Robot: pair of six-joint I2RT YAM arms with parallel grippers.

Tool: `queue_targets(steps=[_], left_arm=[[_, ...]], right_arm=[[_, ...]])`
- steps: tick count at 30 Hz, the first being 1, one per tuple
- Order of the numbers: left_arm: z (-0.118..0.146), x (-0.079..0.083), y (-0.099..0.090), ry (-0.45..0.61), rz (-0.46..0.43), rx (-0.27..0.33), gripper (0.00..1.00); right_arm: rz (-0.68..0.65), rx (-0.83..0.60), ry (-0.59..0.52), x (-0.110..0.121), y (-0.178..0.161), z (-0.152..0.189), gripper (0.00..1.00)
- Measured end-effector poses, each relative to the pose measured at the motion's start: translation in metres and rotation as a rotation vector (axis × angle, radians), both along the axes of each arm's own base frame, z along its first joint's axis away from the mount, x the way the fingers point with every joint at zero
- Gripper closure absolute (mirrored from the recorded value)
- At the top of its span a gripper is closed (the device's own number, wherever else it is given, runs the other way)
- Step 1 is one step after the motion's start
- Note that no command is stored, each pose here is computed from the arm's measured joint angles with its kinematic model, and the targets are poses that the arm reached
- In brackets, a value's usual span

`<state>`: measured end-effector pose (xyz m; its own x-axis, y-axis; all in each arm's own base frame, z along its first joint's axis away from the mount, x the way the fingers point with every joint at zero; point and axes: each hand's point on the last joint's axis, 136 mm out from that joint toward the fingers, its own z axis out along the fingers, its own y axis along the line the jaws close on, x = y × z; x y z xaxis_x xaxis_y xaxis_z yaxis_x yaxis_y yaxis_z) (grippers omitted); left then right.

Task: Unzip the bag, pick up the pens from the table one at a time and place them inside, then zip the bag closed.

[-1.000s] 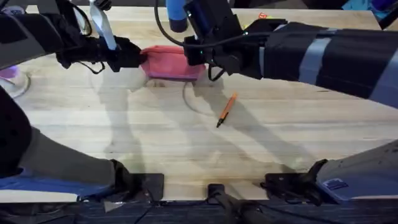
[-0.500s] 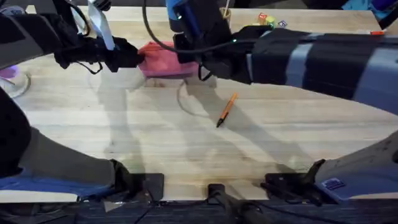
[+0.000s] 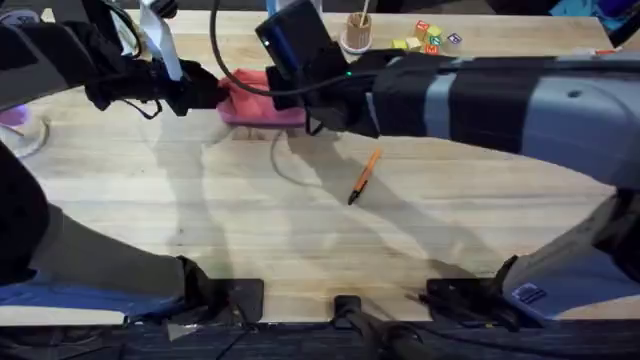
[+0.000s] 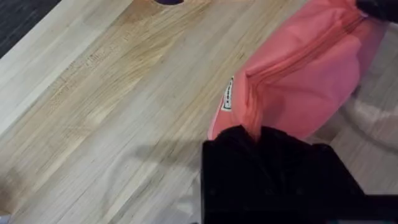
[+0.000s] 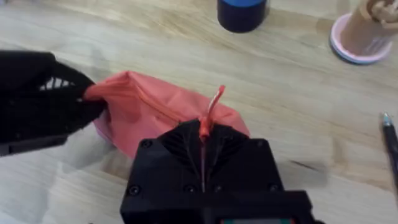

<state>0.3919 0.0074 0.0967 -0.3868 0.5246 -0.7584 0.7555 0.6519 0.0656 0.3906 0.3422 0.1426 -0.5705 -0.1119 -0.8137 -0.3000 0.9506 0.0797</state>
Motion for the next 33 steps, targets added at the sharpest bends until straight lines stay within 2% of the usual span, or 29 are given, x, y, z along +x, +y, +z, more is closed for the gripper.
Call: queue_targets(steps=[9,25,33], left_arm=[[-0.001,0.000,0.006,0.002,0.015,0.005,0.959],[-0.001,0.001,0.006,0.000,0.017,0.011,0.959],[-0.002,0.002,0.010,0.001,0.028,0.029,0.959]], right_arm=[[0.018,0.023,-0.004,0.009,0.016,0.003,0.970],[0.034,0.027,0.000,0.005,0.021,0.003,0.970],[0.096,0.064,0.018,-0.002,0.035,0.004,0.970]])
